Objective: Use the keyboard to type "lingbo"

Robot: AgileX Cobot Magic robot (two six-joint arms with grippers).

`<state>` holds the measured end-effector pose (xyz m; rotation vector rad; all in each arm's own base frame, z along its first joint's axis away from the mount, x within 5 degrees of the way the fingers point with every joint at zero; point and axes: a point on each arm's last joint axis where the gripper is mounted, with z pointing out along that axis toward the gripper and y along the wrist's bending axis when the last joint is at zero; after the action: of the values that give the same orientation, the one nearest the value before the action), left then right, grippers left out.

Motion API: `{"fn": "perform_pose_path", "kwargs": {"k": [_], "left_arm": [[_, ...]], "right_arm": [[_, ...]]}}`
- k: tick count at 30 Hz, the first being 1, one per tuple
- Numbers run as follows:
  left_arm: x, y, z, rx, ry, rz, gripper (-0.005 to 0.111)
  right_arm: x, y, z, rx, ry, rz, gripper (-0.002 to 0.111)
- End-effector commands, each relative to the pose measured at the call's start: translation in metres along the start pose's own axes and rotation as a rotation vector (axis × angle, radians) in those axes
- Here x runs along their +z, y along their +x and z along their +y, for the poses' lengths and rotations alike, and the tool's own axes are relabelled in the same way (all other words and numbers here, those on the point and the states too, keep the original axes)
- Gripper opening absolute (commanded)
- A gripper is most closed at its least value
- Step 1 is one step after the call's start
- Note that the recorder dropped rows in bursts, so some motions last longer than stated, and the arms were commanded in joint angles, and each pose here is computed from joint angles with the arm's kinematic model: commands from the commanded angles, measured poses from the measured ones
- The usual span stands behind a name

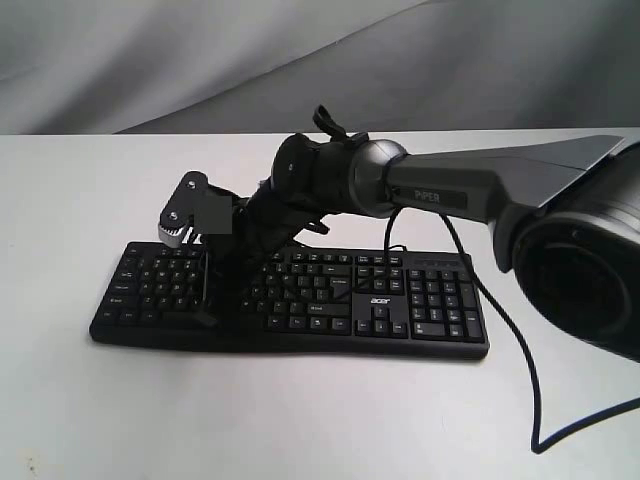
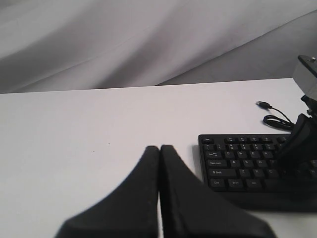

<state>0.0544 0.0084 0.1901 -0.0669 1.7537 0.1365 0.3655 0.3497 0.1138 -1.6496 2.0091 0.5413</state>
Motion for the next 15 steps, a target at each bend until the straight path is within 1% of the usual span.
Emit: {"fn": "perform_pose_path", "kwargs": {"k": [1,5,8,15], "left_arm": [[0.0,0.001,0.0,-0.006,0.001,-0.005,0.0],[0.0,0.001,0.0,-0.006,0.001,-0.005,0.0],[0.0,0.001,0.0,-0.006,0.001,-0.005,0.0],[0.0,0.001,0.0,-0.006,0.001,-0.005,0.0]], "right_arm": [[-0.004,-0.003,0.0,-0.007,-0.004,-0.002,0.0],[-0.016,-0.01,0.002,-0.029,-0.01,0.001,0.0],[-0.023,-0.012,0.005,-0.014,-0.024,0.014,0.0],[-0.019,-0.004,0.009,0.01,-0.059,0.049,0.0]]}}
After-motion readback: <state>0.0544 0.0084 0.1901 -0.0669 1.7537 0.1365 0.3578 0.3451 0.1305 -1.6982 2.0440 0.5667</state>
